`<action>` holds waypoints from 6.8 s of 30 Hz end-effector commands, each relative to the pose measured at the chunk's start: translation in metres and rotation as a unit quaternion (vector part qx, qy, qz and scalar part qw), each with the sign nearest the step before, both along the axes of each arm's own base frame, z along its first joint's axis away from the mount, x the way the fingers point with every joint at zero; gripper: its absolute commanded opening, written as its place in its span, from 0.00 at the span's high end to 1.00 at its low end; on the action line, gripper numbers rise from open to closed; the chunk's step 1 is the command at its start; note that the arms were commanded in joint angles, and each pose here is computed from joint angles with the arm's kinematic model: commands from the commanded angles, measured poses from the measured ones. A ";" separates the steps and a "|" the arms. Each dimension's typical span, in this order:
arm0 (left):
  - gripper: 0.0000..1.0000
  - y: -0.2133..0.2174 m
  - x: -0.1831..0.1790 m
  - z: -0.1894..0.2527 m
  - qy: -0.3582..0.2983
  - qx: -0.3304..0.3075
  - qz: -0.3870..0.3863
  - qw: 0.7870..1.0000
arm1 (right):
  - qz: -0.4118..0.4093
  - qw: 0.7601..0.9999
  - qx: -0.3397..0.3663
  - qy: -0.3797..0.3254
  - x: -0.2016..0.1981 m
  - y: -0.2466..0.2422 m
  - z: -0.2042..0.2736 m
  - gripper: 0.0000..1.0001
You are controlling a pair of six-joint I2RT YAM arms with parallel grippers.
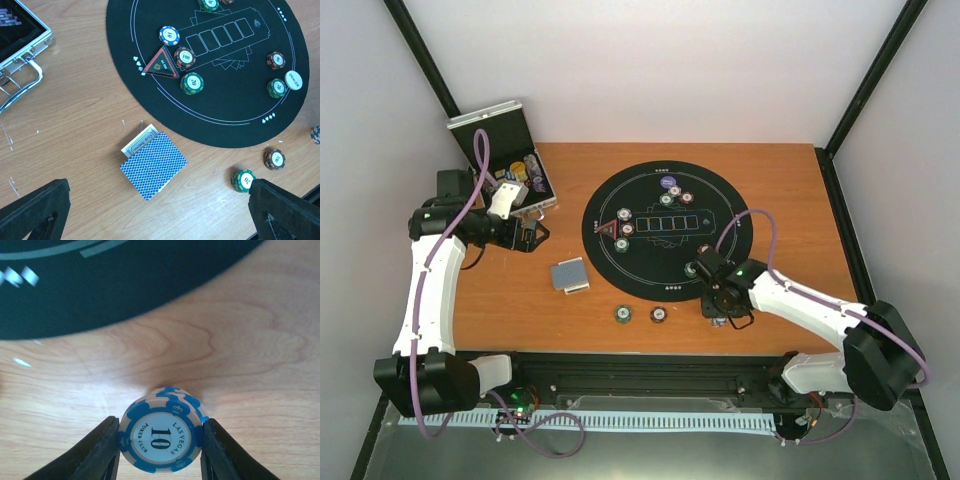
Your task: Distribute texas hold em gaming equipment
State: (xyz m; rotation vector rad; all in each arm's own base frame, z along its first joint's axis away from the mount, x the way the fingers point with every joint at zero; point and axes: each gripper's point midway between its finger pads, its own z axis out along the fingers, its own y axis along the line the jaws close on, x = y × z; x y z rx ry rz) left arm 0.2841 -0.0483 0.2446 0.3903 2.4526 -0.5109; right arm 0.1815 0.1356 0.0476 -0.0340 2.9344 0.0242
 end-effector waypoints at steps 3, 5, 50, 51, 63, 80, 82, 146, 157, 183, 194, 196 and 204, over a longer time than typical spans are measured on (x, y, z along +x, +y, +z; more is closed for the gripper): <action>0.00 0.001 0.000 0.016 -0.018 0.001 0.002 1.000 | 0.004 0.998 0.012 -0.067 0.031 0.013 0.055 0.81; 0.00 0.001 0.000 0.017 -0.020 0.001 0.002 1.000 | 0.006 0.997 0.010 -0.081 0.049 0.016 0.071 0.81; 0.00 0.006 0.015 -0.009 0.007 0.012 -0.003 1.000 | 0.033 0.988 0.067 -0.134 0.396 0.096 -0.003 0.75; 0.00 0.006 0.015 -0.009 0.007 0.012 -0.003 1.000 | 0.033 0.988 0.068 -0.133 0.395 0.096 -0.004 0.71; 0.00 0.007 0.015 -0.011 0.010 0.015 0.001 1.000 | 0.035 0.982 0.069 -0.175 0.406 0.095 0.036 0.46; 0.00 0.006 0.006 -0.005 0.004 0.012 0.002 1.000 | 0.049 0.987 0.012 -0.154 0.259 0.073 0.105 0.37; 0.00 0.003 0.003 -0.003 0.002 0.007 0.000 1.000 | 0.048 0.988 0.002 -0.146 0.211 0.068 0.095 0.33; 0.00 -0.001 -0.008 -0.003 -0.001 -0.002 -0.006 1.000 | -0.016 0.995 -0.006 -0.095 0.075 0.011 0.067 0.76; 0.00 0.002 -0.017 -0.025 0.012 0.042 -0.058 0.997 | -0.066 0.996 -0.010 -0.066 0.171 -0.035 0.028 0.78; 0.00 -0.028 -0.045 -0.099 0.006 0.141 -0.277 0.950 | -0.085 0.994 0.029 -0.065 0.211 -0.044 0.004 0.27; 0.00 -0.028 -0.036 -0.155 0.000 0.225 -0.376 0.899 | -0.034 0.984 0.104 -0.143 0.161 0.014 0.084 0.00; 0.00 -0.026 -0.032 -0.161 0.001 0.234 -0.386 0.893 | -0.013 0.982 0.128 -0.141 0.145 0.039 0.085 0.00; 0.00 -0.021 -0.017 -0.183 0.003 0.258 -0.399 0.880 | 0.019 0.979 0.161 -0.126 0.102 0.087 0.075 0.01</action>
